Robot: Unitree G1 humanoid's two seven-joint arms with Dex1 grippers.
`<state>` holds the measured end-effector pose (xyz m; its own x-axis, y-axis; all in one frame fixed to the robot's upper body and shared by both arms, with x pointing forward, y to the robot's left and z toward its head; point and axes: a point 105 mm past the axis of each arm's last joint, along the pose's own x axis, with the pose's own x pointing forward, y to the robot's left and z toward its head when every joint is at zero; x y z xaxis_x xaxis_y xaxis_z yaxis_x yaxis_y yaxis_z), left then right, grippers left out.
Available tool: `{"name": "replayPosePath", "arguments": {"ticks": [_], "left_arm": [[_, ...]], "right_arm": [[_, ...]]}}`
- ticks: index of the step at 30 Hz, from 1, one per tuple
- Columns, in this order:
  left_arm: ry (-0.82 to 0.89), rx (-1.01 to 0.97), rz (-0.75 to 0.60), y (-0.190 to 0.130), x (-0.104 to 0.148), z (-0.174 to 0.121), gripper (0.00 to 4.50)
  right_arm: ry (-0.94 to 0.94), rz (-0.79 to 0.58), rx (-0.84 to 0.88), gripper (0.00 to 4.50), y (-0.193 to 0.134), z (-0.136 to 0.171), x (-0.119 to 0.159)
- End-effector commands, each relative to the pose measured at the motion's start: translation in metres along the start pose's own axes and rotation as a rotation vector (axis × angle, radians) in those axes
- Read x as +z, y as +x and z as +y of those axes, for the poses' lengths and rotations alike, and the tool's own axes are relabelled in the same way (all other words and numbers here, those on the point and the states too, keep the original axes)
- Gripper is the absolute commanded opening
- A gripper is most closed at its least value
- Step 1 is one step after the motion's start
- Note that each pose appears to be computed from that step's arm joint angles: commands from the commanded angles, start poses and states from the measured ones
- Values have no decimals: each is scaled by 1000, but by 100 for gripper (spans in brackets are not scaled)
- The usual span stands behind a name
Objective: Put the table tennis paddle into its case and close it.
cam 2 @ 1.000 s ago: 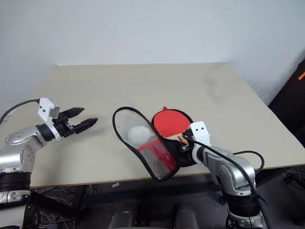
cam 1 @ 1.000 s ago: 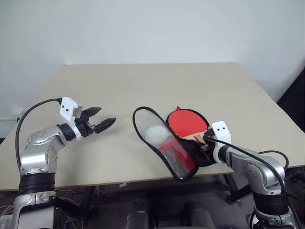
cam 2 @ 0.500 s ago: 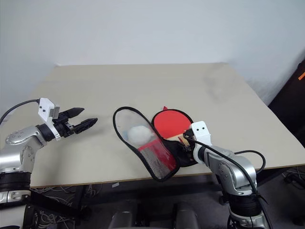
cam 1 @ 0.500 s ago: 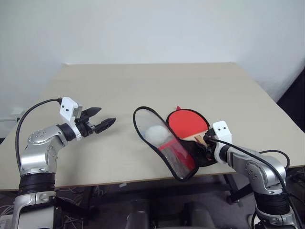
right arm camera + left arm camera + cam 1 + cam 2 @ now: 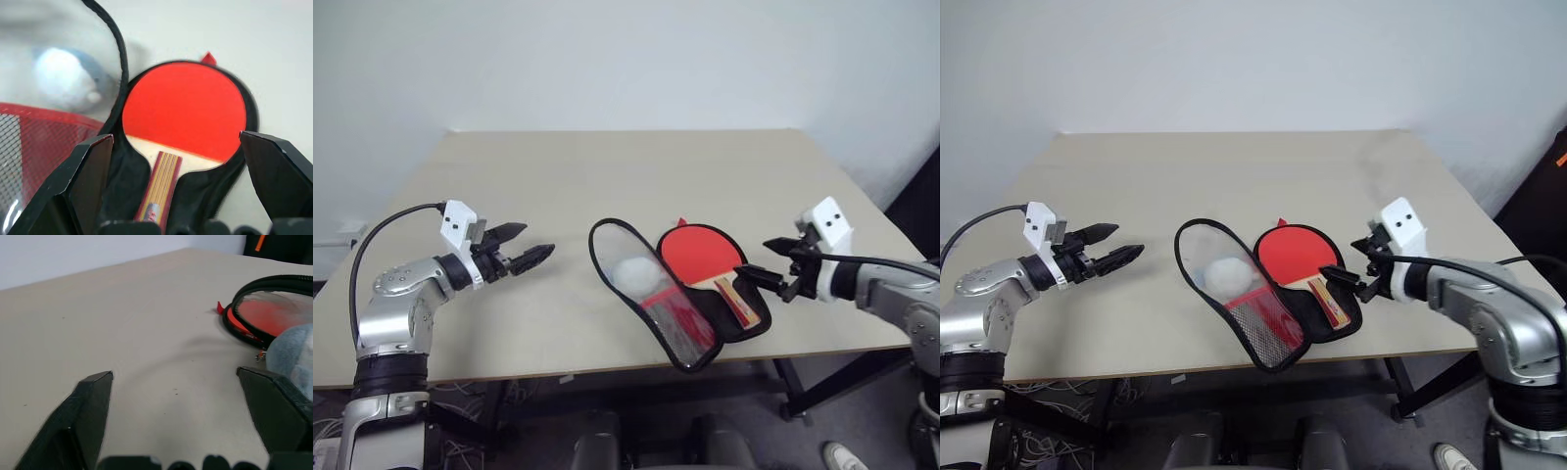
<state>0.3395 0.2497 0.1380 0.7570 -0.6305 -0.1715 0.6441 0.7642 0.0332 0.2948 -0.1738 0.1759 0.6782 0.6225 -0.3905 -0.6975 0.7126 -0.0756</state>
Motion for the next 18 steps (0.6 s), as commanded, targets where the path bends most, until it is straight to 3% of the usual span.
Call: {"name": "replayPosePath", "arguments": {"ticks": [1, 9, 18], "left_arm": [[36, -58, -58, 7, 21, -11, 294], [24, -181, -72, 25, 25, -48, 22], [35, -403, -130, 65, 45, -112, 8]], "right_arm": [[-85, -77, 12, 450, -14, -7, 22], [-118, -77, -15, 450, -15, -19, 26], [-118, -95, -44, 450, -16, -23, 30]]}}
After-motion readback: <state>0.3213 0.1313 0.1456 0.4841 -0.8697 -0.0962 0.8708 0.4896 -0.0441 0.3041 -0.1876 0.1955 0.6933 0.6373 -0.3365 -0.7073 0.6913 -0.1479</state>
